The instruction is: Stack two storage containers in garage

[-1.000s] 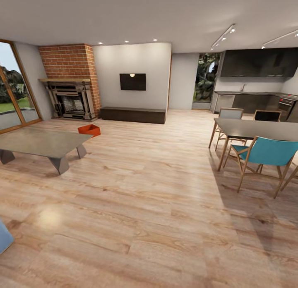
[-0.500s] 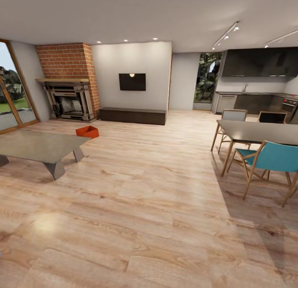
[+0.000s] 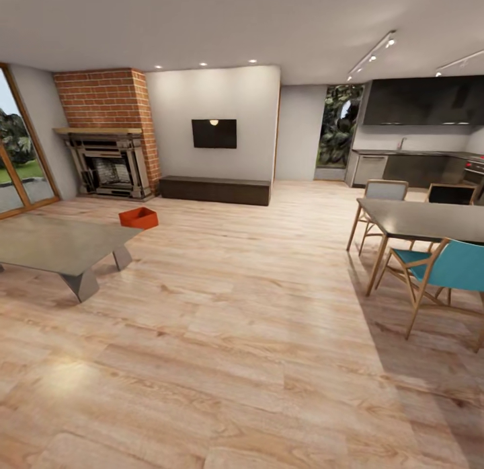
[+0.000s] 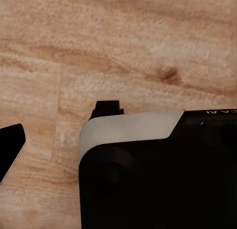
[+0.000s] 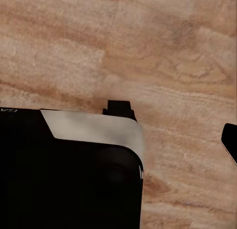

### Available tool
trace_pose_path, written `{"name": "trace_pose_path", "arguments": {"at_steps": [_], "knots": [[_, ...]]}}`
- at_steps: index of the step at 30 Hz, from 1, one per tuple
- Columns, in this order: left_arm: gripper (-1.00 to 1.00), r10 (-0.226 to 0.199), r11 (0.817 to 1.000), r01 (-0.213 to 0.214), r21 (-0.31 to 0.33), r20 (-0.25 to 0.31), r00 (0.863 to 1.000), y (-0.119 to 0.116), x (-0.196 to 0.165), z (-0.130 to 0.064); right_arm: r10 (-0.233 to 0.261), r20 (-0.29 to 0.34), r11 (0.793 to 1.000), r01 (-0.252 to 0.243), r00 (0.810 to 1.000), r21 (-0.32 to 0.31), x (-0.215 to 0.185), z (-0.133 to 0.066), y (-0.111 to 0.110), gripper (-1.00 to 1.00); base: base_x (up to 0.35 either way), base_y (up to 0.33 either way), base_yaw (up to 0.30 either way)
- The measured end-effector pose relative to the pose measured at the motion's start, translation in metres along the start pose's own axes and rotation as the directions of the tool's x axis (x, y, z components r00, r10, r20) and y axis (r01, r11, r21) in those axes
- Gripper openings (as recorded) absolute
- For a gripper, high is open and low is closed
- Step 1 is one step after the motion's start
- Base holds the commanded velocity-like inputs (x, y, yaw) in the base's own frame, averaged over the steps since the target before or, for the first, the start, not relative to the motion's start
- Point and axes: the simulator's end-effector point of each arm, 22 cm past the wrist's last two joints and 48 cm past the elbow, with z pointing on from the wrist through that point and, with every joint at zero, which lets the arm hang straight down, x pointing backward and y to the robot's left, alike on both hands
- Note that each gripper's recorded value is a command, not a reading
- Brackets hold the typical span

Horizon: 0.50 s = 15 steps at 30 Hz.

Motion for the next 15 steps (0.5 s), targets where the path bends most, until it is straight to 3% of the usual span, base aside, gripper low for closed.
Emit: {"name": "trace_pose_path", "arguments": {"at_steps": [15], "knots": [[1.0,0.0,1.0,0.0,0.0,0.0,1.0,0.0,0.0,0.0,0.0,0.0,1.0,0.0,1.0,0.003,0.0001,0.0001,-0.0021,1.0,0.322,0.0,0.0]]}}
